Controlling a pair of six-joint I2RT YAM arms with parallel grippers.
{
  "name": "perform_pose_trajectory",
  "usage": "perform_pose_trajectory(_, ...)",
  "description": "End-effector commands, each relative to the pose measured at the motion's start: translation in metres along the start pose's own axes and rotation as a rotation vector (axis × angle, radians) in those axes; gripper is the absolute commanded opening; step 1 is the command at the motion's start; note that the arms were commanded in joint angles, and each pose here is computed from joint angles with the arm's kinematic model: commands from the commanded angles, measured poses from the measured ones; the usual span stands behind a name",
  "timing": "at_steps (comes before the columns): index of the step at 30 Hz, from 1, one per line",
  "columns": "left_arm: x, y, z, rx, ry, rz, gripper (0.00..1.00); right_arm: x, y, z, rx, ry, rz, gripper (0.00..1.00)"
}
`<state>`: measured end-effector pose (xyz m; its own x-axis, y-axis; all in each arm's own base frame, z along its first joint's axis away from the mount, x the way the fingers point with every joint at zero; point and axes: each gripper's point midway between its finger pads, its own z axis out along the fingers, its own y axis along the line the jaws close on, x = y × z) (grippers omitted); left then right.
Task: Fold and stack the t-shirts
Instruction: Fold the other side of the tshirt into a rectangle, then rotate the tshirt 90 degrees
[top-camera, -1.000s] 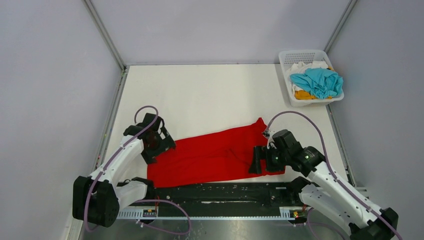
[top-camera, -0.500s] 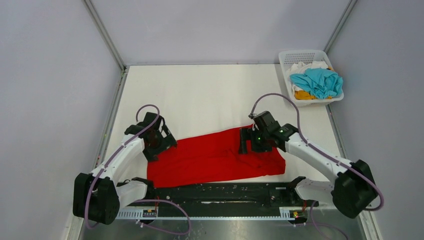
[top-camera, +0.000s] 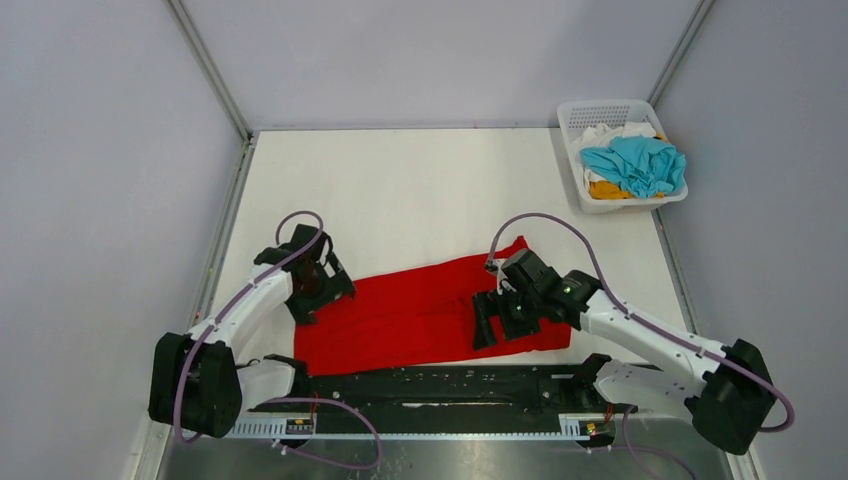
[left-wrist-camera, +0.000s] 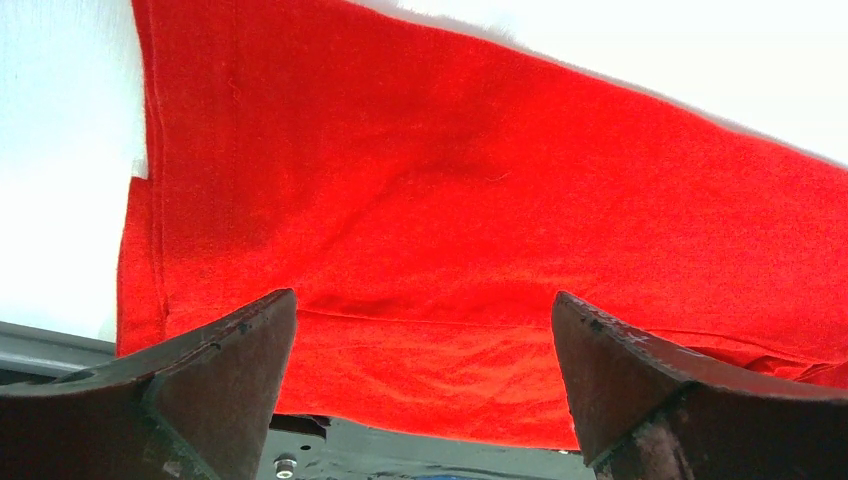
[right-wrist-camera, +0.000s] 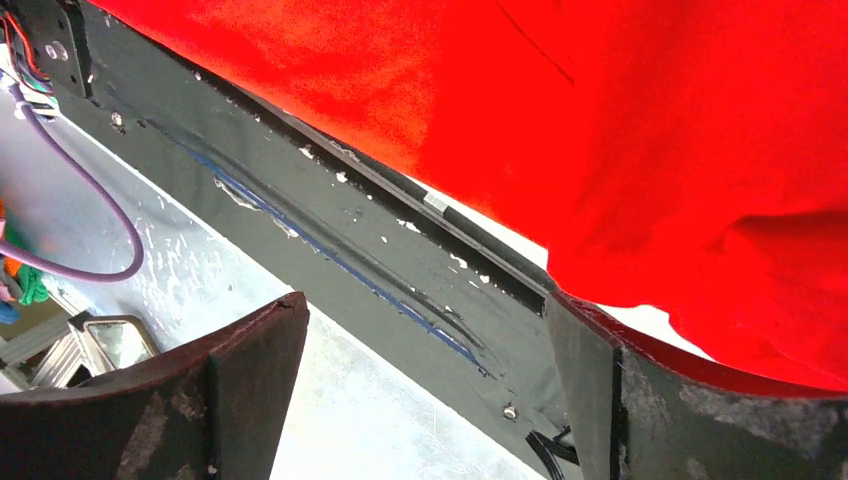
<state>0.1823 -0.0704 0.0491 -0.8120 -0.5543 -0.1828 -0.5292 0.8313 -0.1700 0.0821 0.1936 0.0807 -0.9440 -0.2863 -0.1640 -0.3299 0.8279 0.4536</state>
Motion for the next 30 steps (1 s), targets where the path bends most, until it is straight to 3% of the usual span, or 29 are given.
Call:
perform_pose_trajectory(1,-0.014,-0.017,-0.007,0.046,-0.031,0.017,0.99,-0.006,-0.011,-0.01,0.08,-0.072,0.025,0.99)
perform_pose_trajectory(8,0.0,-0.028,-0.009,0.135,0.03,0.059,0.99,-0.044,-0.044,0.002,0.261,-0.193,0.185,1.0)
perform_pose_trajectory(14,0.024,-0.034,0.001,0.201,0.096,0.097,0.99,-0.06,-0.086,0.033,0.232,-0.247,0.515,1.0)
perform_pose_trajectory(25,0.041,-0.076,0.007,0.297,0.142,0.156,0.99,-0.133,-0.137,0.044,0.221,-0.251,0.707,1.0)
perform_pose_trajectory(30,0.049,-0.102,0.016,0.301,0.174,0.199,0.99,-0.197,-0.153,0.028,0.178,-0.297,0.742,1.0)
